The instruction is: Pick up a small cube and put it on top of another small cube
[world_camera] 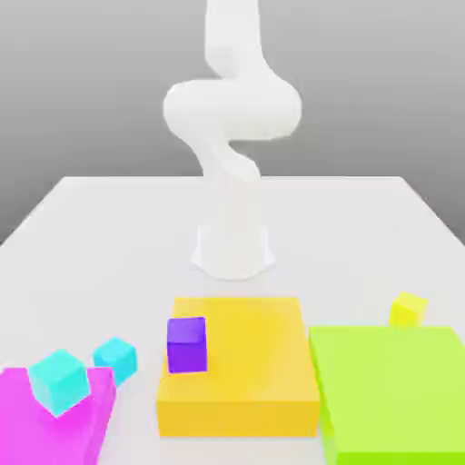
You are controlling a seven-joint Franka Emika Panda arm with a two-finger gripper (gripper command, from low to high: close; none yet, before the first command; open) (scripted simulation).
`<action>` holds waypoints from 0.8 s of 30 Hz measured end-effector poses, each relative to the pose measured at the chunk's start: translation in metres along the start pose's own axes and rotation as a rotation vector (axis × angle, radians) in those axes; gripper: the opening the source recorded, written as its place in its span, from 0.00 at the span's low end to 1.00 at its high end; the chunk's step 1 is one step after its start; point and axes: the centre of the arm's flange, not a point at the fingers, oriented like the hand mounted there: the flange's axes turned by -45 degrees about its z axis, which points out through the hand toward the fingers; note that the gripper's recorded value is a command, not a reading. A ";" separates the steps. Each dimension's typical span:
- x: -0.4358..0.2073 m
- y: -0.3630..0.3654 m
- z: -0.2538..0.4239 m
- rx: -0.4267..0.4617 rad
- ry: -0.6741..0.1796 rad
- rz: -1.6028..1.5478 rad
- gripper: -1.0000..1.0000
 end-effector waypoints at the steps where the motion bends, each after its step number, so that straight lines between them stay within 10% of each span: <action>1: -0.002 -0.013 0.019 0.021 -0.024 -0.074 0.50; 24: -0.272 -0.306 0.250 0.629 -0.289 -1.693 0.50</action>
